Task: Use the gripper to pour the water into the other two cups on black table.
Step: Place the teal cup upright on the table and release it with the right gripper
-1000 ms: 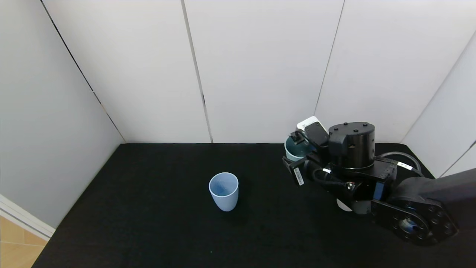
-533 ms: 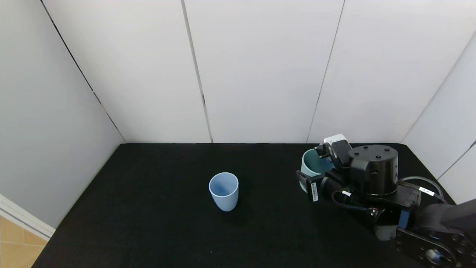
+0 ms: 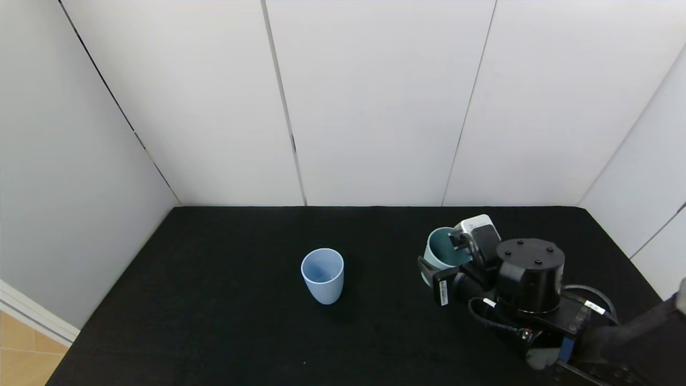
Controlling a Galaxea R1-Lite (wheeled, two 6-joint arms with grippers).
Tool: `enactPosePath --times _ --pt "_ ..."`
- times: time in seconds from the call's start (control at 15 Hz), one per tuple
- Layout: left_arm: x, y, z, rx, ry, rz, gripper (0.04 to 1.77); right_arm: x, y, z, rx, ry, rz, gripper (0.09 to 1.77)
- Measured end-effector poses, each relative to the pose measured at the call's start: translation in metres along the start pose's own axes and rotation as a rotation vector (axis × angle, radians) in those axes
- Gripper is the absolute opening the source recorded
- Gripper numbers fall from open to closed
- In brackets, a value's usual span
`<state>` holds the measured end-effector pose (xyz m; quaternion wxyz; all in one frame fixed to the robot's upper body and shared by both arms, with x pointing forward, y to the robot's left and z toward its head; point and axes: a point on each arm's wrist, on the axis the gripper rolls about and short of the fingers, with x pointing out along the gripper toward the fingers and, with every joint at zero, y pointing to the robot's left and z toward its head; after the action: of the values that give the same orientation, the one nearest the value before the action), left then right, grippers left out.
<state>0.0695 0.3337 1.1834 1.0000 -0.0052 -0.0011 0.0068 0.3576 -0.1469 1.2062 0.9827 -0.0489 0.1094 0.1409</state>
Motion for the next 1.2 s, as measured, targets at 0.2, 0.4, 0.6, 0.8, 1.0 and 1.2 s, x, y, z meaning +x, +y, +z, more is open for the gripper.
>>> enactPosePath --times 0.2,0.4,0.6,0.8,1.0,1.2 --pt "0.000 0.000 0.000 0.000 0.000 0.000 1.72 0.008 0.005 -0.020 -0.018 0.048 0.012 1.20" --pt "0.000 0.000 0.000 0.000 0.000 0.000 1.72 0.011 0.007 -0.028 -0.016 0.074 0.014 1.20" --pt "0.000 0.000 0.000 0.000 0.000 0.000 1.72 0.014 0.008 -0.035 -0.013 0.095 0.014 1.20" --pt "0.000 0.000 0.000 0.000 0.000 0.000 1.72 0.017 0.009 -0.041 -0.019 0.112 0.012 1.20" --pt "0.000 0.000 0.000 0.000 0.000 0.000 1.72 0.018 0.009 -0.044 -0.021 0.121 0.011 1.20" --pt "0.000 0.000 0.000 0.000 0.000 0.000 1.72 0.019 0.009 -0.046 -0.023 0.126 0.010 1.20"
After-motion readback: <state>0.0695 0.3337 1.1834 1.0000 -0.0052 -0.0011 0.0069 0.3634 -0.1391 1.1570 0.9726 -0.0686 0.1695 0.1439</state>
